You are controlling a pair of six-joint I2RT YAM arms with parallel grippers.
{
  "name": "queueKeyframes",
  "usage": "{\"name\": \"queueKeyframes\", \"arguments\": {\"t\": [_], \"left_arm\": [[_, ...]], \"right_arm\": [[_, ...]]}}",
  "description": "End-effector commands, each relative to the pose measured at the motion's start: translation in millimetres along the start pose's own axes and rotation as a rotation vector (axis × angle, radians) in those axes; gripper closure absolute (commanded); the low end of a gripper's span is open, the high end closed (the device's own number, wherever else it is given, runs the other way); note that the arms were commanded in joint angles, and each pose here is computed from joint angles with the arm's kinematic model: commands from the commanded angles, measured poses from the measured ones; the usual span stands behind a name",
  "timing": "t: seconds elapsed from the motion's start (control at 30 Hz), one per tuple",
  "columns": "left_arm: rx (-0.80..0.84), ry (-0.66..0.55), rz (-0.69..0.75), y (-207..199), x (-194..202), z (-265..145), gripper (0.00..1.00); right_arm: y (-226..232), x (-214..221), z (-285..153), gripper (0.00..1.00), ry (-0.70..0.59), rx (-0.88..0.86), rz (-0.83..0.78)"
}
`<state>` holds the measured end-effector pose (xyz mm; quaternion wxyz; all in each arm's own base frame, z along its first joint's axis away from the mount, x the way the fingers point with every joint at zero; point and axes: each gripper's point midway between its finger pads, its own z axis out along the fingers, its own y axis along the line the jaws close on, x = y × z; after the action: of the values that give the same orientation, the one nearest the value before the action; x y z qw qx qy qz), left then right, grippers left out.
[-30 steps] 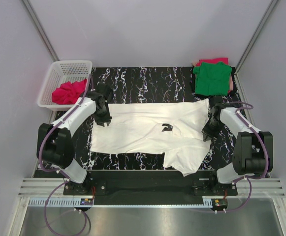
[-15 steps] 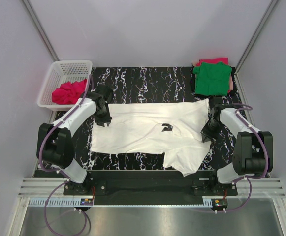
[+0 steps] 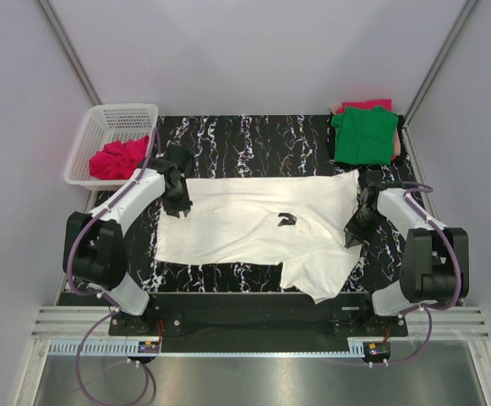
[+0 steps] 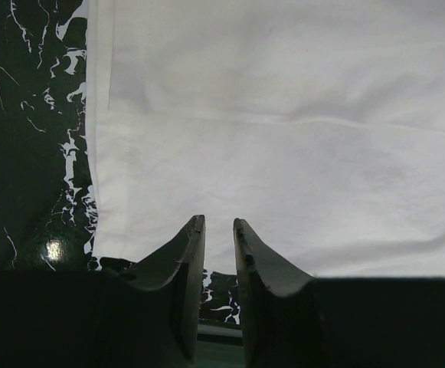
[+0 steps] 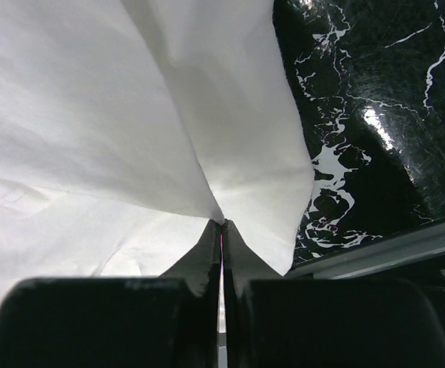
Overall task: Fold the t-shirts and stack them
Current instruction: Fold the tshirt
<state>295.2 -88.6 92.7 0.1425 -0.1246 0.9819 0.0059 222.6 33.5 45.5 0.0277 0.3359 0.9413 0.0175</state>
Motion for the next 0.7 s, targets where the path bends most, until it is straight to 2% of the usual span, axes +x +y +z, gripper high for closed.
{"name": "queueKeyframes", "arguments": {"t": [0.0, 0.03, 0.07, 0.13, 0.17, 0.27, 0.37, 0.5, 0.57, 0.67], "left_arm": [[0.041, -0.044, 0.005, -5.7, -5.3, -9.5, 0.74], [0.041, -0.044, 0.006, -5.6, -5.3, -9.5, 0.74], [0.04, -0.043, 0.005, -5.7, -5.2, -9.1, 0.74], [0.043, -0.045, 0.005, -6.1, -5.5, -9.6, 0.74], [0.042, -0.045, 0.005, -5.7, -5.8, -9.5, 0.74], [0.042, -0.05, 0.0, -5.6, -6.7, -10.2, 0.74], [0.041, -0.07, -0.006, -5.6, -10.6, -14.3, 0.73], [0.046, -0.074, -0.021, -5.6, -10.2, -16.4, 0.71], [0.075, -0.02, -0.015, -6.3, 8.4, -13.8, 0.71], [0.05, -0.002, -0.041, 12.2, 36.9, -12.8, 0.7]], "right_arm": [[-5.4, 8.4, -2.7, 1.0, 0.011, 0.012, 0.011], [-6.4, 8.7, -1.8, 0.98, 0.015, 0.015, 0.006], [-7.8, 9.8, 0.2, 0.87, 0.023, 0.025, 0.003], [-9.3, 10.6, 1.0, 0.79, 0.027, 0.032, 0.002], [-10.3, 10.9, 0.5, 0.6, 0.029, 0.036, 0.003], [-12.3, -0.3, -12.8, 0.6, -0.035, 0.052, 0.004], [-8.1, -23.2, -49.7, 0.59, -0.152, 0.042, 0.012], [17.6, -51.8, -119.2, 0.6, -0.316, -0.103, -0.028], [20.7, -49.0, -128.5, 0.61, -0.29, -0.109, -0.064], [10.7, -23.8, -122.5, 0.61, -0.166, -0.077, -0.107]]}}
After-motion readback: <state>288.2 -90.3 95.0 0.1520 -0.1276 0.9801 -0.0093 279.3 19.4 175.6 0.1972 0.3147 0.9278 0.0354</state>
